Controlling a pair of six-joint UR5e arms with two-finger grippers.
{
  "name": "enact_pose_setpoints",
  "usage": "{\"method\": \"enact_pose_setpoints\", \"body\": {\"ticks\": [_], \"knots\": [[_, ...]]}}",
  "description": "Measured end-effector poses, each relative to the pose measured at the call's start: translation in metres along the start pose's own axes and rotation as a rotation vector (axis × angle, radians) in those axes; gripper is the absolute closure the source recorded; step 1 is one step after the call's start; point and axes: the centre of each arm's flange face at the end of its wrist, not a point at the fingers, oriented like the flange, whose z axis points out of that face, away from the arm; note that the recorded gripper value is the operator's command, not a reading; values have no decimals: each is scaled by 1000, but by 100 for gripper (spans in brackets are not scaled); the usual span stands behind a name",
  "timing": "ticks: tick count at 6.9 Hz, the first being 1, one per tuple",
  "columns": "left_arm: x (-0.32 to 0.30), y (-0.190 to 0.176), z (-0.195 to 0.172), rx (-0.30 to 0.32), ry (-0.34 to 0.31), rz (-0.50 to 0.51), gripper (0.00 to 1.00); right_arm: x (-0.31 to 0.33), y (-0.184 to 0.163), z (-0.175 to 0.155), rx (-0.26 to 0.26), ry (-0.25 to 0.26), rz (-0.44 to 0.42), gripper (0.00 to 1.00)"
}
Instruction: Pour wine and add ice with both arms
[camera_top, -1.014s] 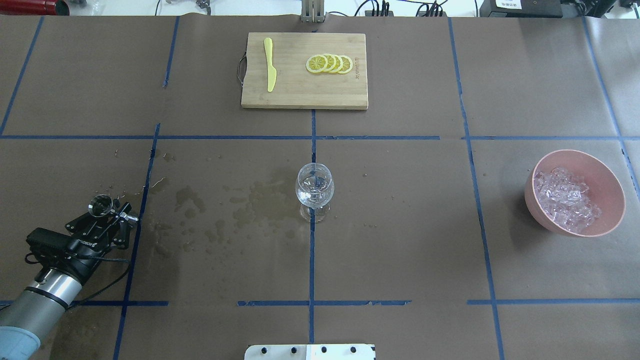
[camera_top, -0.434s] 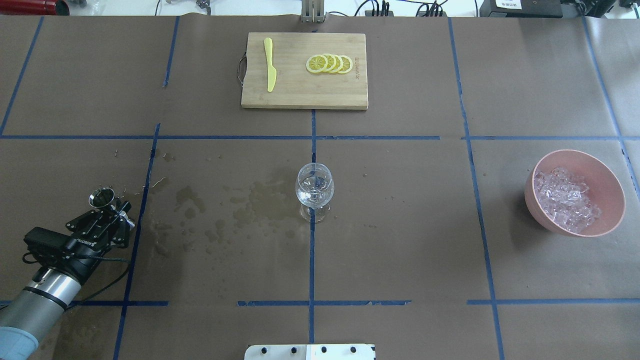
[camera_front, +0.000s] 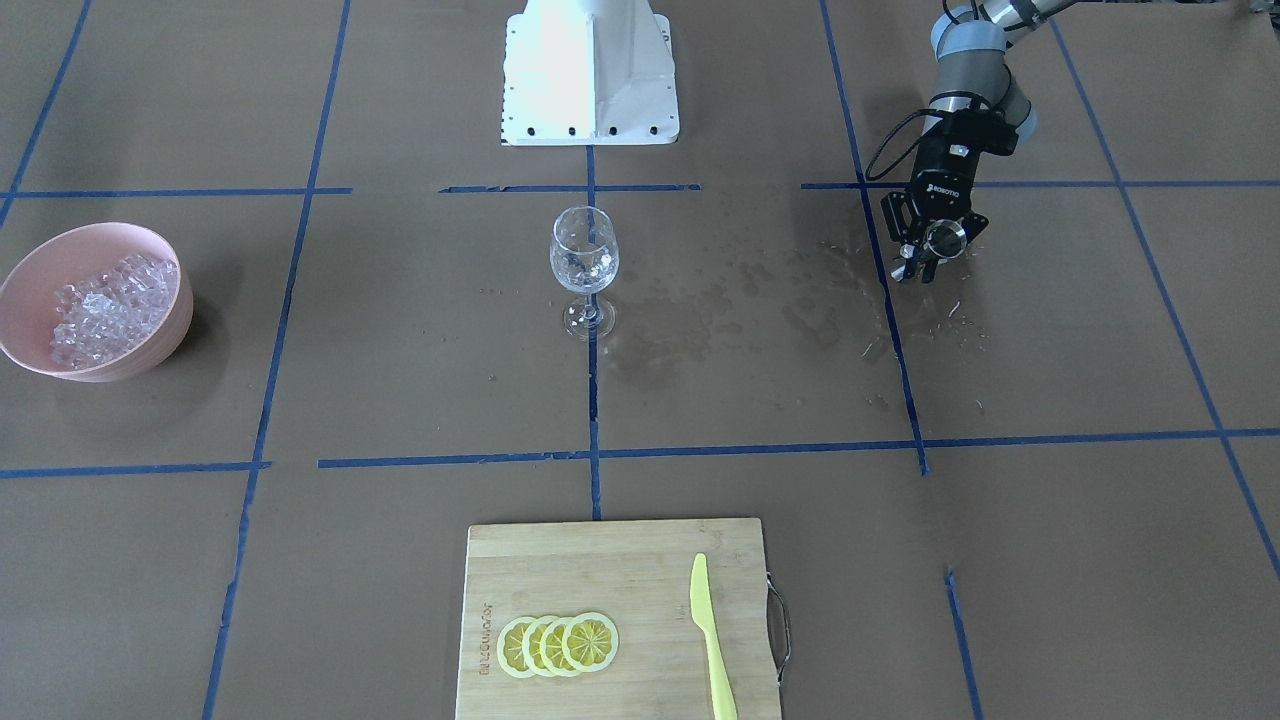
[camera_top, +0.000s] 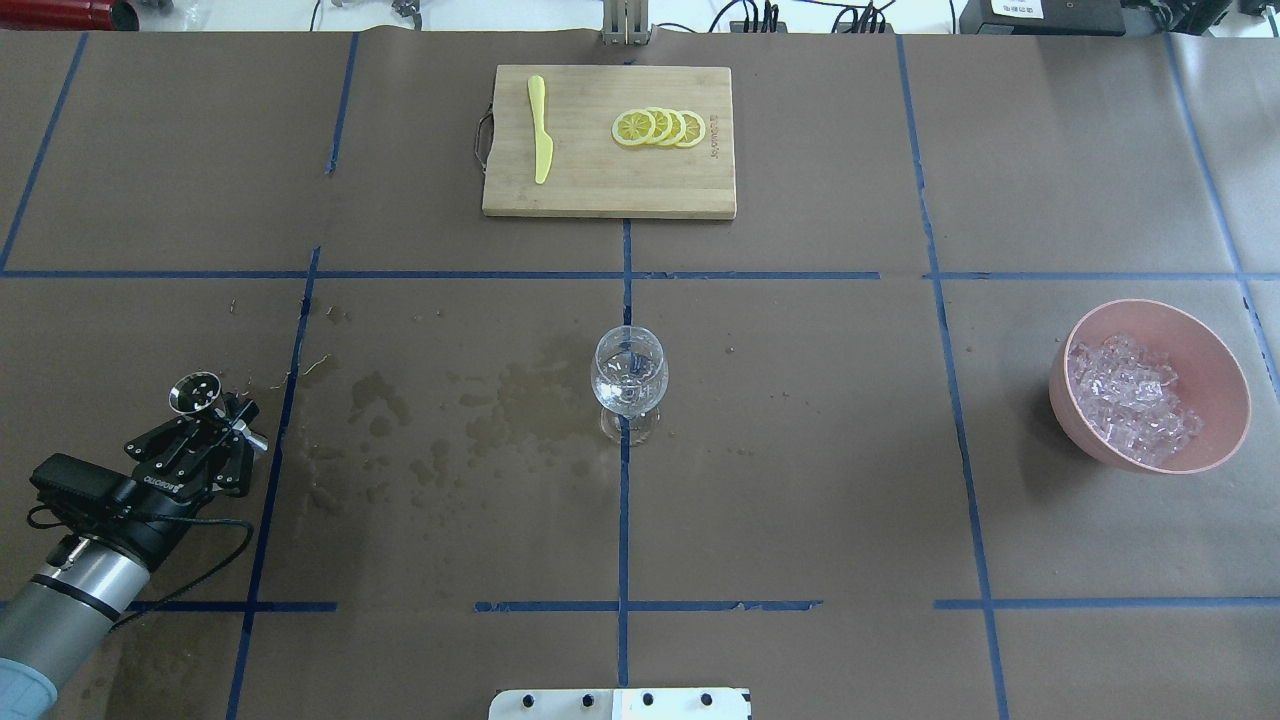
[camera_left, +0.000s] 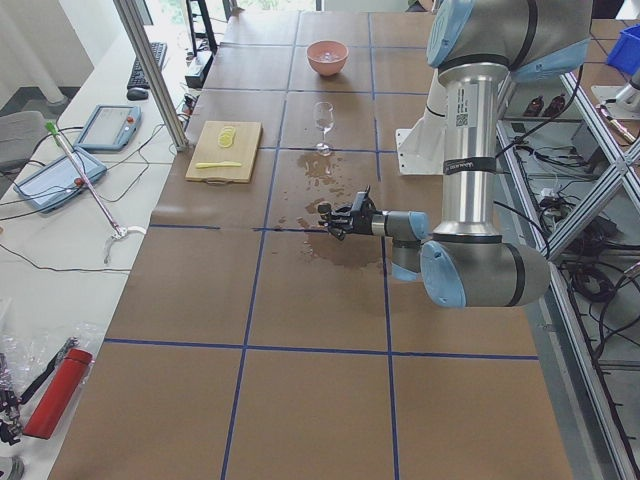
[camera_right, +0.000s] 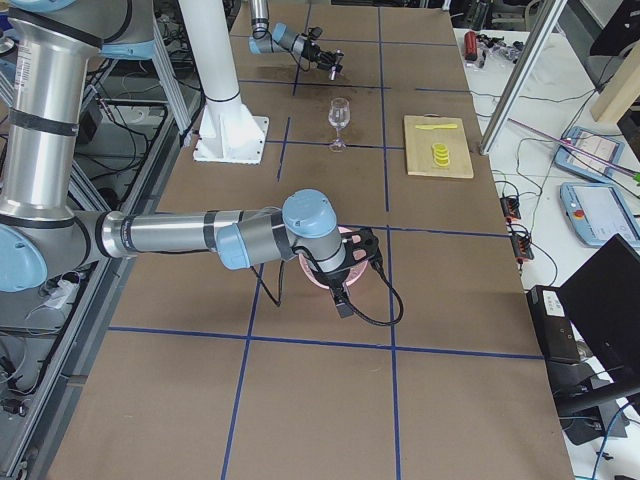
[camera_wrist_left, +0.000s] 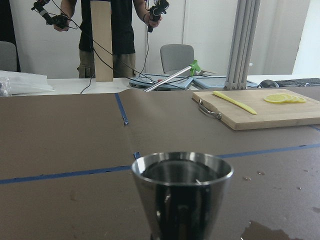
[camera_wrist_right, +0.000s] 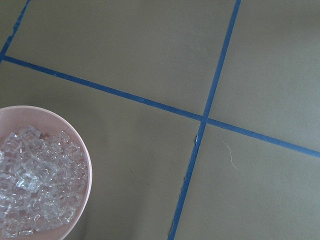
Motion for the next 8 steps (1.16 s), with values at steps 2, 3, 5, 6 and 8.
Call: {"method": "enact_pose_setpoints", "body": {"ticks": [2, 3, 5, 6, 8], "knots": [[26, -17, 3, 49, 56, 53, 100, 1, 1, 1, -2, 0, 2, 0], [48, -24, 8, 68, 97, 82, 100, 1, 1, 2, -4, -1, 4, 0], [90, -52, 13, 85, 221, 157, 100, 3, 3, 4, -8, -1, 9, 0], [111, -71, 14, 86, 305, 185, 100, 4, 3, 4, -9, 0, 10, 0], [152, -113, 27, 37, 485, 245, 100, 5, 4, 5, -12, 0, 12, 0]]}}
